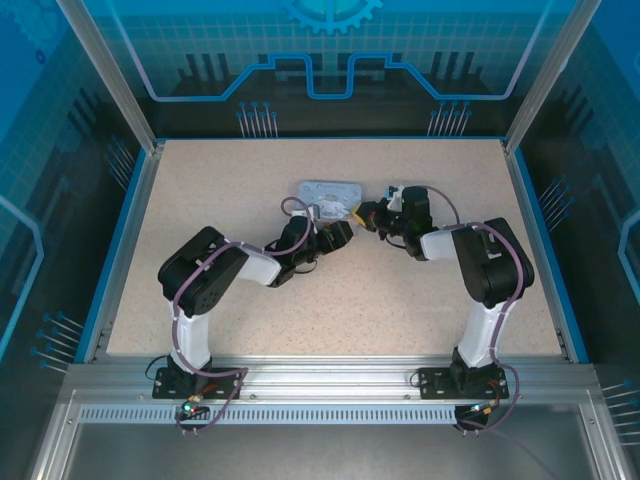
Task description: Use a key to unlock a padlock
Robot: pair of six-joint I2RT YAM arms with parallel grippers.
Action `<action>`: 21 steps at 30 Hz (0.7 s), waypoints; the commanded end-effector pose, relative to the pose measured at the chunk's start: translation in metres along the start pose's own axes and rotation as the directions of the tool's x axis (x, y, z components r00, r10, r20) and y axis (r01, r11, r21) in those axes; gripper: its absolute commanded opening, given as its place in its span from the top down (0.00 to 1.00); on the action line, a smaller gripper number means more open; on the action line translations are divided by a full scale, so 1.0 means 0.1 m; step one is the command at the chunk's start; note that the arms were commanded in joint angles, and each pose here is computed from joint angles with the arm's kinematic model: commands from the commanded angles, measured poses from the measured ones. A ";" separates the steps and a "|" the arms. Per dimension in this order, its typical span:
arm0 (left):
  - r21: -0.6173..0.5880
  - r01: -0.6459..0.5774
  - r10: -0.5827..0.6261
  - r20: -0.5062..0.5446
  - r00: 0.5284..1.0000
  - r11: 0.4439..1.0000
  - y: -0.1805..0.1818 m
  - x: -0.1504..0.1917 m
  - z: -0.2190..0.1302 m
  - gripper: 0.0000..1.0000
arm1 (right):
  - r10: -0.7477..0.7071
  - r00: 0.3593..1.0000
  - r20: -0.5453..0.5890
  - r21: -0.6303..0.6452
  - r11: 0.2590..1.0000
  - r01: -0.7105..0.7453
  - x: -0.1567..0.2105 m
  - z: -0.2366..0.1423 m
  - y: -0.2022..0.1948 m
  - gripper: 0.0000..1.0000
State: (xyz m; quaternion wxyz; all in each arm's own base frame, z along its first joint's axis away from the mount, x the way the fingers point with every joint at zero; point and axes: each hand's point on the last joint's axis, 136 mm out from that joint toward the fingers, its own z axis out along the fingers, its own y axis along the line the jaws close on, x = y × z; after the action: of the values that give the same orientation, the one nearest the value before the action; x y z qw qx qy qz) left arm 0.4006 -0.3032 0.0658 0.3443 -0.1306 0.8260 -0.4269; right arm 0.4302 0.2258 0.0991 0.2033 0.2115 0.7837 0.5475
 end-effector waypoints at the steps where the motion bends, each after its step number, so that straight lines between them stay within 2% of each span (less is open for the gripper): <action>1: 0.079 0.031 -0.037 0.074 0.997 0.996 -0.26 -0.11 -0.03 0.13 | 0.027 0.999 -0.024 0.054 0.998 -0.026 0.04 -0.01 -0.28 1.00; 7: 0.052 0.030 -0.035 0.083 0.996 0.998 -0.24 -0.11 0.00 0.15 | 0.035 0.999 -0.027 0.057 0.998 -0.033 0.04 -0.01 -0.32 1.00; 21: -0.179 0.046 -0.020 0.141 0.990 0.983 0.21 -0.05 -0.11 0.28 | 0.039 0.999 -0.034 0.054 0.998 -0.037 0.04 -0.01 -0.30 1.00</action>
State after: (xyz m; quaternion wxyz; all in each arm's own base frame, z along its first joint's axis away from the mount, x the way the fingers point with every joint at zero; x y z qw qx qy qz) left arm 0.4005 -0.2917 0.0540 0.3674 -0.1889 0.8321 -0.3700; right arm 0.4300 0.2251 0.0993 0.2013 0.2031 0.7819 0.5540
